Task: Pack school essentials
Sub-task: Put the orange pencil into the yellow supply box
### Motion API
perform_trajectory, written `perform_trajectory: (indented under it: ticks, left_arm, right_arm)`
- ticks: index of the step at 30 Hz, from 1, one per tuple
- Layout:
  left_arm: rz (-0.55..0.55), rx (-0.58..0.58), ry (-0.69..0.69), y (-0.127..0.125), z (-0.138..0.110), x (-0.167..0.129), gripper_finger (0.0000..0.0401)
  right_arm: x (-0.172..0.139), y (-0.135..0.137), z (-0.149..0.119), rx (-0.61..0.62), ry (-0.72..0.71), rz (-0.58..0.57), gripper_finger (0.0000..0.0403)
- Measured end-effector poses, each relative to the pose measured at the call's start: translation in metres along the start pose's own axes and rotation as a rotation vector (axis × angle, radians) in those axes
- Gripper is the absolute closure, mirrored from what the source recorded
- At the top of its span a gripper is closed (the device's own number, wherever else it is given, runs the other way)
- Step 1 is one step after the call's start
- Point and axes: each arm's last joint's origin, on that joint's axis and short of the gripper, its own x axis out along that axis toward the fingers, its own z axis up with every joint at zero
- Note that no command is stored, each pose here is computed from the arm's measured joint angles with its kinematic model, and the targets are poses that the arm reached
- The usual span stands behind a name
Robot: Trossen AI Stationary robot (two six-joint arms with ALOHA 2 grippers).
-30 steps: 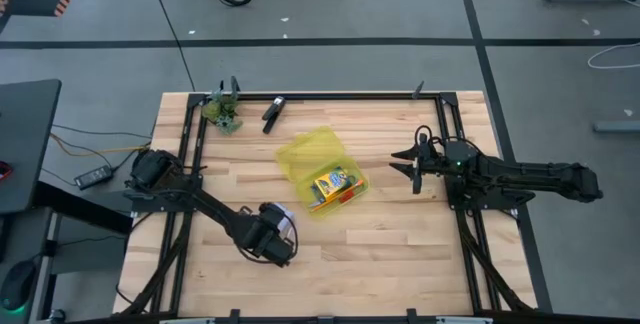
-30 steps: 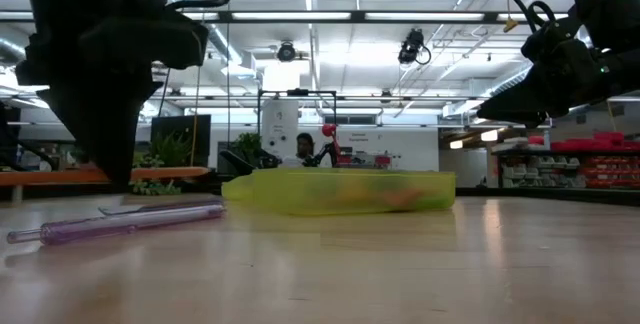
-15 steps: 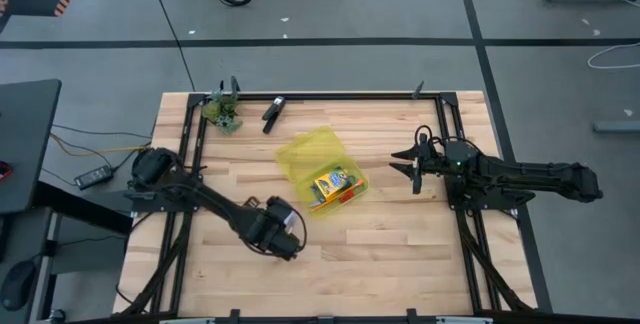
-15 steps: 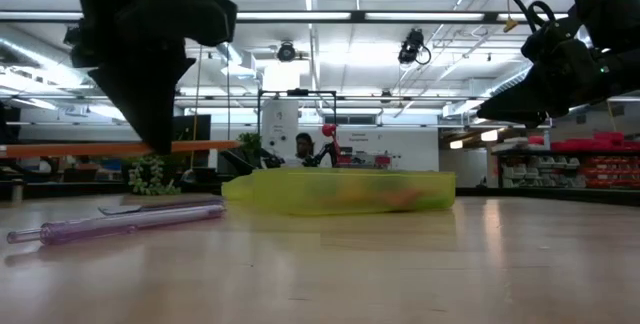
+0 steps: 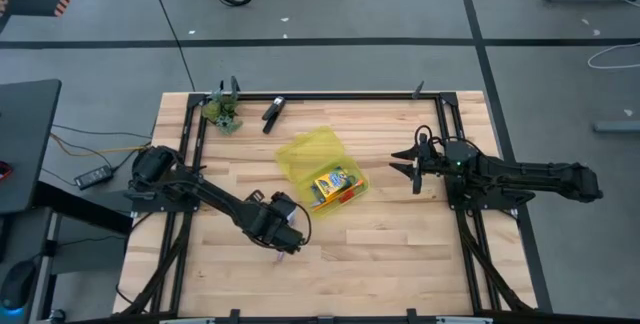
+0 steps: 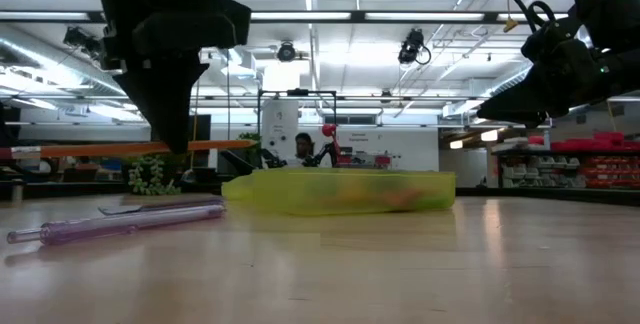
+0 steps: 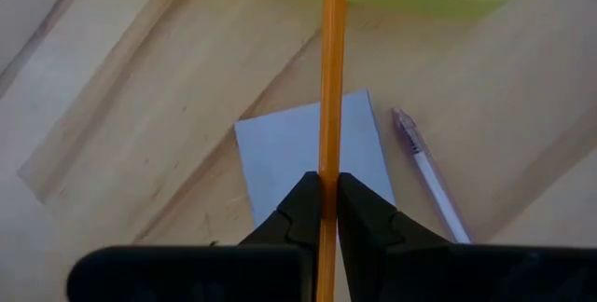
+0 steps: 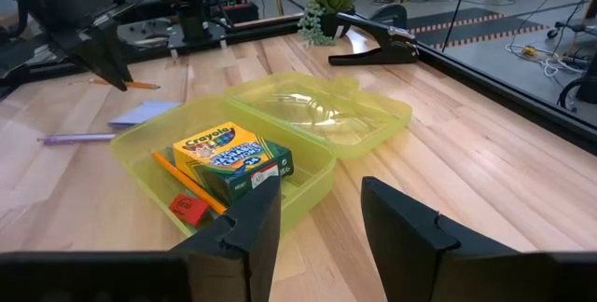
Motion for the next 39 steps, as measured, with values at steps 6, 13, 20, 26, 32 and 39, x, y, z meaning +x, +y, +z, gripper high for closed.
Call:
perform_trajectory:
  ticks: [6, 13, 20, 26, 32, 39]
  left_arm:
    - [0.001, 0.021, -0.011, -0.0002, 0.0004, 0.0, 0.0374]
    - [0.002, 0.032, -0.019, -0.0003, 0.0008, -0.0002, 0.0374]
    - [0.002, 0.034, -0.019, -0.0003, 0.0008, -0.0003, 0.0374]
    - [-0.014, 0.041, -0.027, -0.002, 0.0016, -0.0003, 0.0374]
    - [-0.014, 0.041, -0.03, -0.0021, 0.0017, -0.0003, 0.0374]
    - [-0.013, 0.048, -0.03, -0.0018, 0.0025, 0.0, 0.0374]
  right_arm:
    - [0.0, 0.0, 0.0, 0.0, 0.0, 0.0, 0.0246]
    - [0.0, 0.0, 0.0, 0.0, 0.0, 0.0, 0.0246]
    - [0.0, 0.0, 0.0, 0.0, 0.0, 0.0, 0.0246]
    - [0.0, 0.0, 0.0, 0.0, 0.0, 0.0, 0.0246]
    - [0.0, 0.0, 0.0, 0.0, 0.0, 0.0, 0.0246]
    - [0.0, 0.0, 0.0, 0.0, 0.0, 0.0, 0.0246]
